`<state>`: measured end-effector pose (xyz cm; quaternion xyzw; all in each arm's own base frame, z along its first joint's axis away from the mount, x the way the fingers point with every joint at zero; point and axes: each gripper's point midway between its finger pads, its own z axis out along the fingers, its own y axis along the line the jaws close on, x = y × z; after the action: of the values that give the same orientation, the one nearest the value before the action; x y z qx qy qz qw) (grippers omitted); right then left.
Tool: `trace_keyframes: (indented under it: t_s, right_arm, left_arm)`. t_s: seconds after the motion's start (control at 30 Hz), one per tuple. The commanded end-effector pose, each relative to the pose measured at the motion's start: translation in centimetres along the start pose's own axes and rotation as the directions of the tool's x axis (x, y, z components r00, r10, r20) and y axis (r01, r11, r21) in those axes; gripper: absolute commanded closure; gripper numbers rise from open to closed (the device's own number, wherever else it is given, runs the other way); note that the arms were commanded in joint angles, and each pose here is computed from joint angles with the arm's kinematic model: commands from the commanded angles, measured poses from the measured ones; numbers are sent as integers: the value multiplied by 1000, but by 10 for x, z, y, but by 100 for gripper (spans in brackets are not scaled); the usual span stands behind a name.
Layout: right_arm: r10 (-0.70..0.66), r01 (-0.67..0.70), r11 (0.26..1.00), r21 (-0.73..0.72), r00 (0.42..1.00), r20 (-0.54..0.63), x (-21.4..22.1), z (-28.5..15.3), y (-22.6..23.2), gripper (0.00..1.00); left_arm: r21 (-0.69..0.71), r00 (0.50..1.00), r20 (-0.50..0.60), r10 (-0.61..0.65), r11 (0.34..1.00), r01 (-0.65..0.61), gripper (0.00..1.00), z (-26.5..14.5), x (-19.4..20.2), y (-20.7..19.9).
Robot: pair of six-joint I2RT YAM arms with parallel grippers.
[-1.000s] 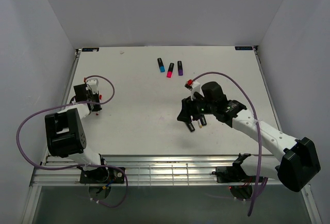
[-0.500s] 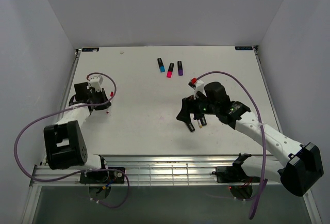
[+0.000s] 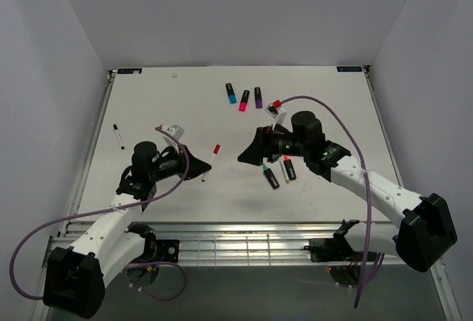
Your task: Open the pen caps
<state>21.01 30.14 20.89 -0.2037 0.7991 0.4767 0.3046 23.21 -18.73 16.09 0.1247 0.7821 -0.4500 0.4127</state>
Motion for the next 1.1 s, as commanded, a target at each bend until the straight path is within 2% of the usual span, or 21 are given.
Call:
trace_keyframes:
  t_s: [0.0, 0.07, 0.27, 0.6, 0.7, 0.83, 1.0, 1.03, 1.07]
  right_arm:
    - [26, -12, 985, -175, 997, 78, -34, 12, 38, 18]
    - [51, -39, 983, -178, 997, 65, -40, 23, 37, 21]
    - [115, -103, 981, -166, 991, 66, -46, 48, 29, 26]
    - [138, -122, 981, -151, 985, 104, -51, 57, 22, 38]
    - [147, -130, 979, -159, 984, 98, -49, 61, 21, 44]
    - [162, -143, 972, -184, 983, 90, -46, 64, 23, 63]
    - [173, -156, 969, -193, 982, 75, -43, 68, 23, 65]
    - [173, -156, 968, -194, 982, 75, -43, 68, 24, 78]
    - [175, -158, 968, -194, 982, 74, -43, 69, 23, 86]
  left_arm:
    - [146, 998, 29, -53, 988, 48, 100, 7, -5, -42]
    - [178, 998, 2, -56, 982, 55, 100, 13, -1, -53]
    - [202, 999, 22, -36, 979, 31, 100, 16, -6, -66]
    - [210, 999, 17, -39, 977, 34, 100, 20, -9, -68]
    - [211, 999, 20, -42, 977, 37, 100, 22, -11, -68]
    - [209, 998, 22, -65, 976, 59, 100, 24, -13, -69]
    - [214, 997, 26, -72, 975, 65, 100, 27, -19, -71]
    - [213, 997, 23, -76, 974, 70, 100, 28, -19, -71]
    - [211, 996, 17, -87, 974, 81, 100, 30, -18, -70]
